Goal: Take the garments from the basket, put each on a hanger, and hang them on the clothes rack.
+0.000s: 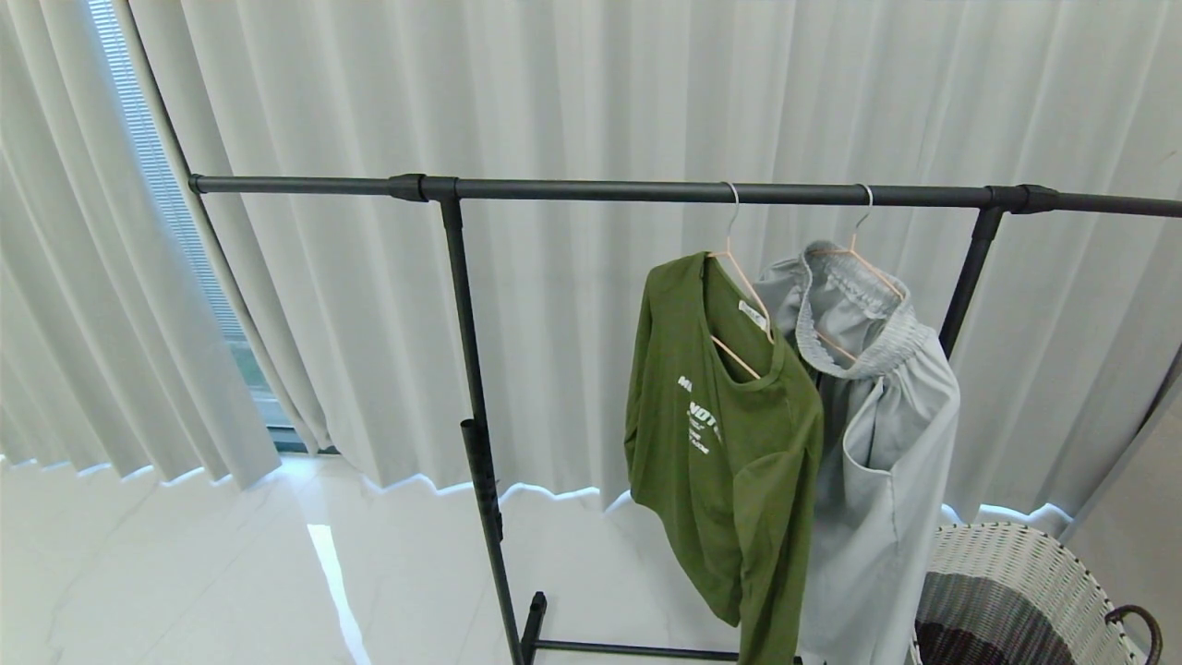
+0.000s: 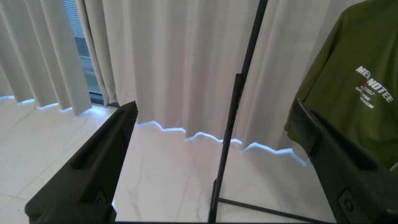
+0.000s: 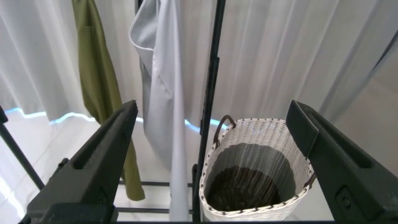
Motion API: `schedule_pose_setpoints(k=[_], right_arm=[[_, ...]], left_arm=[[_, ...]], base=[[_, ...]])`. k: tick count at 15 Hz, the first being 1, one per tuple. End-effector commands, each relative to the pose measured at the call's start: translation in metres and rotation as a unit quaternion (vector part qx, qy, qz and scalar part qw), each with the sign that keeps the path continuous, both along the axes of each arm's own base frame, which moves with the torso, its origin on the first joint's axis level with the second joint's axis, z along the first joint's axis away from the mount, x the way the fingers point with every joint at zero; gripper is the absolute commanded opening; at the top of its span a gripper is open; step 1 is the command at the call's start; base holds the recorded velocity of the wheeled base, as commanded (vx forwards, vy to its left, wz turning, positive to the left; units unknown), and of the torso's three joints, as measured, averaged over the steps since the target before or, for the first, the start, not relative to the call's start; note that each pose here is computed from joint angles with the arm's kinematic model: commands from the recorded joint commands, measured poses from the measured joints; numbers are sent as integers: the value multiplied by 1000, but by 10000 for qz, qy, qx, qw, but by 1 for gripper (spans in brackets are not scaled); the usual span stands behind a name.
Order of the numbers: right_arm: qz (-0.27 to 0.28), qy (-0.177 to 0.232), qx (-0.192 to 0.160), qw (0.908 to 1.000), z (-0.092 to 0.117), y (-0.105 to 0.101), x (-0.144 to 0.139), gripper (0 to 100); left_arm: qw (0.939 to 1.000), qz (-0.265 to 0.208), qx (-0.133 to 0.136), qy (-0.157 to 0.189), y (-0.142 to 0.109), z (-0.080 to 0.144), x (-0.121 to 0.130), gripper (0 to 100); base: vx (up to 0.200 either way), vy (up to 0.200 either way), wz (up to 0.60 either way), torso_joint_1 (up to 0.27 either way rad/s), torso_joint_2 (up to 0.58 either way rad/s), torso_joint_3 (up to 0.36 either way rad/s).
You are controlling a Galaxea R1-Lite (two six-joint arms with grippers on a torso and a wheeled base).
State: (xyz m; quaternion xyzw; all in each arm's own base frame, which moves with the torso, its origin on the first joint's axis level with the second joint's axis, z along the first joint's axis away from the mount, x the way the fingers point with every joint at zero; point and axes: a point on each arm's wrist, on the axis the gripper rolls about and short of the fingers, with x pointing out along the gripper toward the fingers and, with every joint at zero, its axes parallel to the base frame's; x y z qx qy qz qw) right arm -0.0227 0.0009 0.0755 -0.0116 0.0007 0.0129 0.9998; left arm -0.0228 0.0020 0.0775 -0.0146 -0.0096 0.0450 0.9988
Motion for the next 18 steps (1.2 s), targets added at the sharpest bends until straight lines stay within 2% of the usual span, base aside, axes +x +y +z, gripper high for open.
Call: schedule_pose_setpoints(k=[1, 18], right_arm=[[2, -8, 1, 10000, 0, 0, 0, 100], [2, -10, -45, 10000, 0, 0, 0, 100]], left_arm=[[10000, 1, -3, -11, 0, 0, 0, 100], [10000, 1, -3, -11, 0, 0, 0, 100]], base=[[0, 0, 0, 0, 0, 0], [0, 0, 0, 0, 0, 0]])
